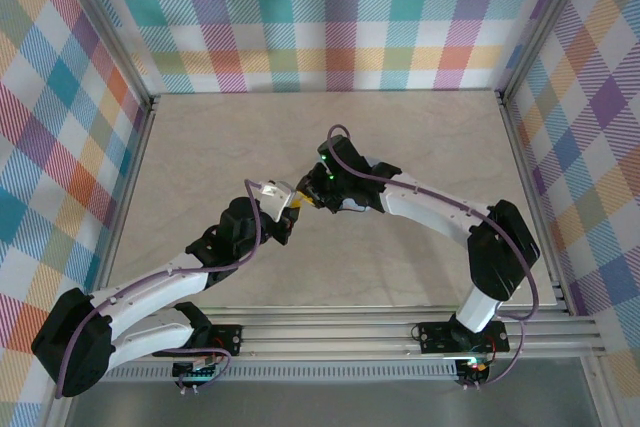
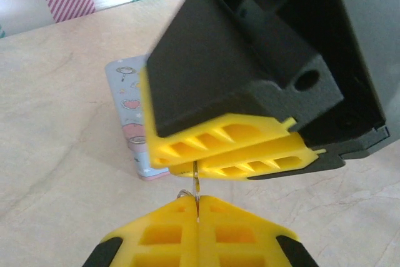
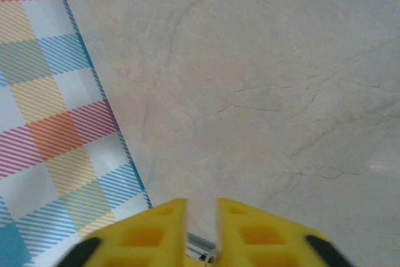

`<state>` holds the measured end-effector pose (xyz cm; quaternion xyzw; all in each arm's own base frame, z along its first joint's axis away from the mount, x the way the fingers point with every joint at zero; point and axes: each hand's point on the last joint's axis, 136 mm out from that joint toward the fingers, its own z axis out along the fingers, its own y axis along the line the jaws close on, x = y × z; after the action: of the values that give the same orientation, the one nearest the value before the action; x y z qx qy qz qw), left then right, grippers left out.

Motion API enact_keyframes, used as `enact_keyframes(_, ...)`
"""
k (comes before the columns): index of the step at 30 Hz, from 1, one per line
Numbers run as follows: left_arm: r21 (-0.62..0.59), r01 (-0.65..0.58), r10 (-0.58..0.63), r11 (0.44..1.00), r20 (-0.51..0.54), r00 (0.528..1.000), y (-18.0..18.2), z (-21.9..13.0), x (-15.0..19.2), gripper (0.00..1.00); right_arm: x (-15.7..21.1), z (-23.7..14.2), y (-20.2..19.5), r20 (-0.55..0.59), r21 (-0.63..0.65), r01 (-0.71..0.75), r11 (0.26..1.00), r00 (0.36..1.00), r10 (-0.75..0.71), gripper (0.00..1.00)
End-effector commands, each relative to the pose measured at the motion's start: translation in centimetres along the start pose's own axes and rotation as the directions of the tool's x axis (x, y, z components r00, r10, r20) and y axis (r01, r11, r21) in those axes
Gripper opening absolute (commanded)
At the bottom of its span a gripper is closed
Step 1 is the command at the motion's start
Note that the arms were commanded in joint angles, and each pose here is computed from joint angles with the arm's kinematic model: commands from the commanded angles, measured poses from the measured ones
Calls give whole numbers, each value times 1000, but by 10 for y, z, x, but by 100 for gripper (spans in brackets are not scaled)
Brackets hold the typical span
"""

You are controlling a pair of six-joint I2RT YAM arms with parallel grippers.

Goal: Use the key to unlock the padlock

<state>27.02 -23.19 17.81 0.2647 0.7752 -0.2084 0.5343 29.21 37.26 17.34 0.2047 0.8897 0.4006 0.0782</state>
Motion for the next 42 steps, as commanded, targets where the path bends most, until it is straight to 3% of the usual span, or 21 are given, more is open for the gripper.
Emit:
enact_keyframes(1,13,-36,36,999,10,999,-4,1,-1,0,3,3,6,-29,-29,9,1000,1000,-10,8)
enact_keyframes(3,11,-44,44,999,3,999,-4,1,1,0,3,3,7,-29,-32,19,999,999,-20,0)
enact_keyframes(8,17,-61,62,998,-39,997,-5,4,8,1,0,-4,24,5,-101,143,985,990,-144,0)
enact_keyframes(12,14,-27,29,1000,-89,996,-5,4,10,35,-3,-19,52,96,-216,348,912,937,-335,0)
enact_keyframes(17,16,186,-182,982,-140,973,-1,-5,-9,51,-21,-43,67,240,-198,610,767,789,-566,0)
enact_keyframes(20,140,359,-336,923,-166,927,-11,-10,-22,53,-33,-57,68,310,-180,707,684,701,-642,0)
enact_keyframes(24,290,545,-510,787,-191,838,-13,-17,-41,51,-33,-79,77,414,-150,846,511,523,-745,0)
enact_keyframes(27,361,622,-607,695,-170,776,-3,-24,-59,51,-22,-90,84,462,-153,923,353,383,-800,0)
enact_keyframes(30,439,641,-646,630,-163,746,-1,-28,-79,50,-9,-98,87,513,-187,952,241,304,-803,0)
enact_keyframes(32,490,634,-660,598,-149,737,-2,-30,-93,49,-2,-102,91,546,-217,955,200,289,-786,0)
enact_keyframes(35,562,602,-665,567,-118,737,-6,-34,-110,45,3,-105,95,565,-270,944,189,314,-763,0)
enact_keyframes(42,622,589,-695,515,-99,712,-5,-32,-115,38,-4,-113,104,578,-384,889,249,442,-686,0)
